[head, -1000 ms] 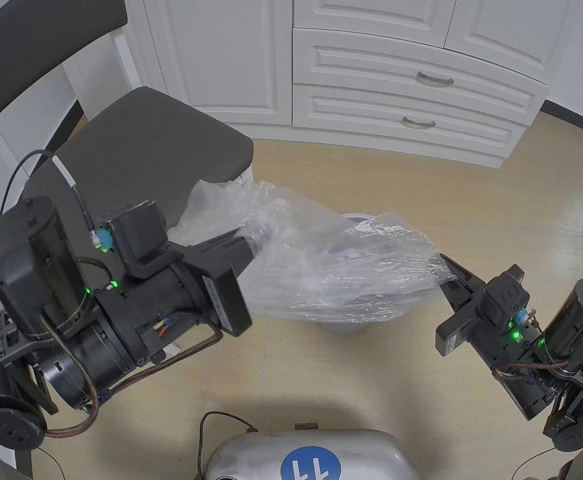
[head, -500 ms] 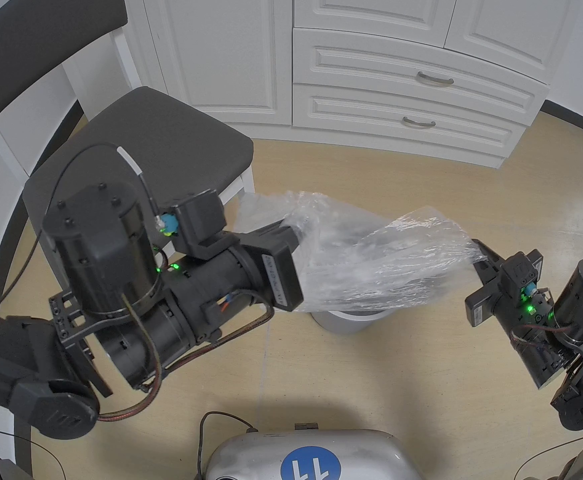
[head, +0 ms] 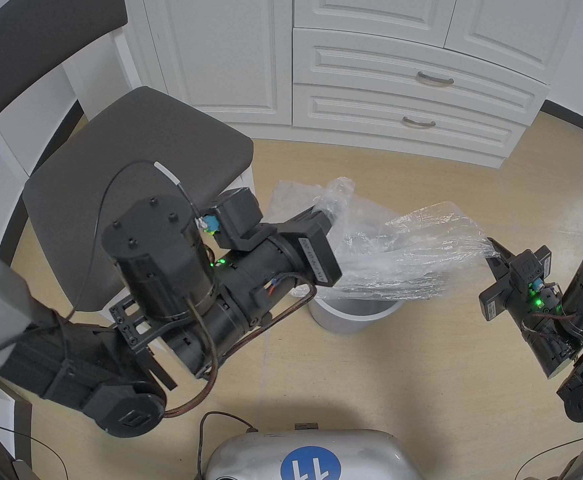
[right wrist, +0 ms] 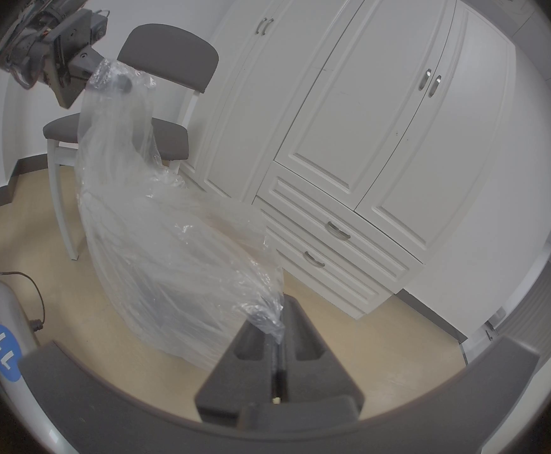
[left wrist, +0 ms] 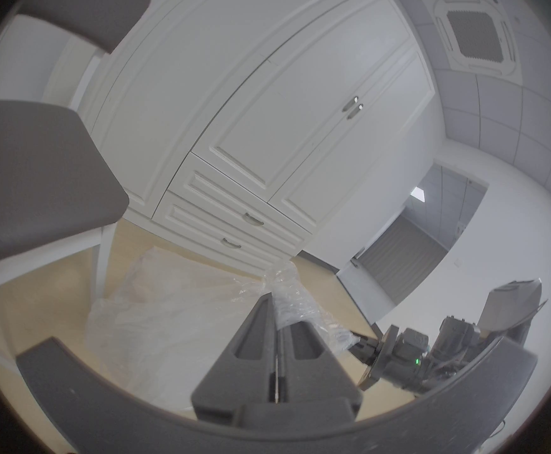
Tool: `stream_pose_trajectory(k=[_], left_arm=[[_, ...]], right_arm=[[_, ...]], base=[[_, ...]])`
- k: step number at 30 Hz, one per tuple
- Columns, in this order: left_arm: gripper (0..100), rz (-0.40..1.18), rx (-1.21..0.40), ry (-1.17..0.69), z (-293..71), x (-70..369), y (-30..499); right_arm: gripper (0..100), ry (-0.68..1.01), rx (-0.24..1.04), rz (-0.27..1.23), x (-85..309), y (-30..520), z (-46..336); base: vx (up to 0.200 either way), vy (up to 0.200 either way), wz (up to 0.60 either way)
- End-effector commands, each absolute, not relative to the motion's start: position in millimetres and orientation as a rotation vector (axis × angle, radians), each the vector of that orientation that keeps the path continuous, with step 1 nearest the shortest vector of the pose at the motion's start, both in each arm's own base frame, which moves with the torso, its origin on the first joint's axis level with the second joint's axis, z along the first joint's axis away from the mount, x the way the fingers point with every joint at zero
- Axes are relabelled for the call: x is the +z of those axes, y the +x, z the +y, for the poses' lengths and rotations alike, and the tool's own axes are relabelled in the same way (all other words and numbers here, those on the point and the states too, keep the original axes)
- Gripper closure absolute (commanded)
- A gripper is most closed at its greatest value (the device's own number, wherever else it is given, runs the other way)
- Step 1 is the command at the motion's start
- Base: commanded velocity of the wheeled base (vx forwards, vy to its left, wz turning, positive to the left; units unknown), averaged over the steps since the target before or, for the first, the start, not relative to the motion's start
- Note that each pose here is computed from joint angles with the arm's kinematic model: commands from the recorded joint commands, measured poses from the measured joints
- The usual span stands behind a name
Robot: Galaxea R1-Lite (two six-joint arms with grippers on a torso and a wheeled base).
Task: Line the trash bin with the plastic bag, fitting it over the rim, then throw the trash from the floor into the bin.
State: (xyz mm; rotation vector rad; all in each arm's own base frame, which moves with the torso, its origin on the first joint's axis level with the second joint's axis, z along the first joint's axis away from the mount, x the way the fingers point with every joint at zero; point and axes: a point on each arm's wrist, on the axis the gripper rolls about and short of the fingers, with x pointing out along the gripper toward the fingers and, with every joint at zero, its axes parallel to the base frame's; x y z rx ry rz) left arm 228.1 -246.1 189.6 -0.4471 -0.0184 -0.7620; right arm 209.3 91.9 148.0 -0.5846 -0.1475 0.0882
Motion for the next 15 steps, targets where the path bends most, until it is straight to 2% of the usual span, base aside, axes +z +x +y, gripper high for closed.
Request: stream_pose_trajectory(k=[1,12,15], left_arm=[[100,0.008,-0.755,-0.475,-262.4,168.3,245.0],[100,0.008,-0.741,-0.476,-267.7,162.9,252.5],[100,0.005,-0.714,-0.478,-265.4,159.8,263.0]], right_arm=[[100,-0.573,0.098,-0.148,145.0,213.8,95.1],[100,-0.464,0.125,-0.204,157.0,215.6,106.1],[100,-0.327,0.156,-0.229,168.0,222.2,118.2]], base=[[0.000,0.000,0.00],[0.000,0.000,0.00],[0.000,0.000,0.00]])
